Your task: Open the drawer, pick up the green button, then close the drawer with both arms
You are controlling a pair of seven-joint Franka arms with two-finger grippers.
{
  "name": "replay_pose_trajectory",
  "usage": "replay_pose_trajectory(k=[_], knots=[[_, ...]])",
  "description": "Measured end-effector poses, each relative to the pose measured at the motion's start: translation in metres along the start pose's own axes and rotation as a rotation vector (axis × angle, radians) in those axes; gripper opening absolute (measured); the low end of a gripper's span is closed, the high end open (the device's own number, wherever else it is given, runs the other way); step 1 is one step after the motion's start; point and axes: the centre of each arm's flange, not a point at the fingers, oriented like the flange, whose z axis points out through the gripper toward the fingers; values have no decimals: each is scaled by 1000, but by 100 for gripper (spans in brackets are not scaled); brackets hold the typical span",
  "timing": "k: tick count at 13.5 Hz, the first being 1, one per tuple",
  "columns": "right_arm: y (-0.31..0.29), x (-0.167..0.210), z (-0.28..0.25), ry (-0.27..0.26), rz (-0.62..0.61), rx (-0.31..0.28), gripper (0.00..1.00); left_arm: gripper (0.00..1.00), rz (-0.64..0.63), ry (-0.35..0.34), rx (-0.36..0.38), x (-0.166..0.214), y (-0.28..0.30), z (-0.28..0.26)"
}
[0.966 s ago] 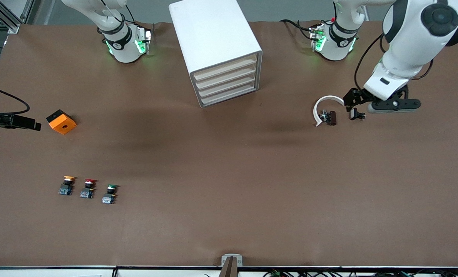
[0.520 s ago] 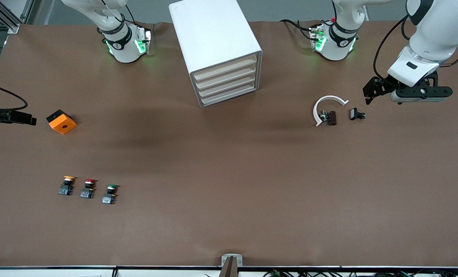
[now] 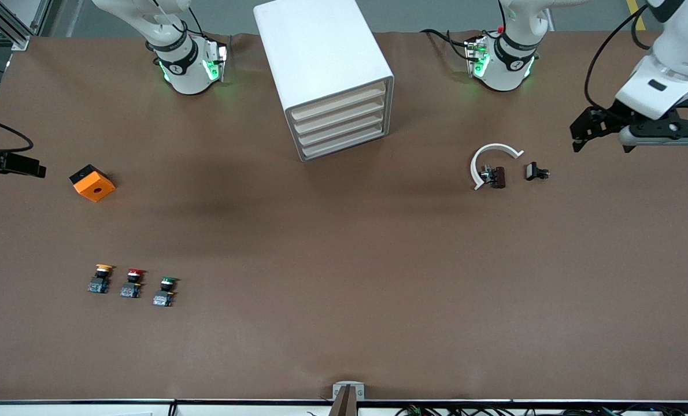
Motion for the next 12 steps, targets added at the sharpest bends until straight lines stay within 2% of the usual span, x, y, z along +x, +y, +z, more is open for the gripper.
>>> replay_pose_trajectory(k=[4,8,12], knots=[[-4,-34,-42,84,-11,4,100,100,-5,5,-19,1,-14,-17],[-1,-52,-39,87,-10,31,100,100,8,52,-18,6,-15,-47],[8,-78,-32,119,0,67,100,100,6,82,-17,10,-16,-64]])
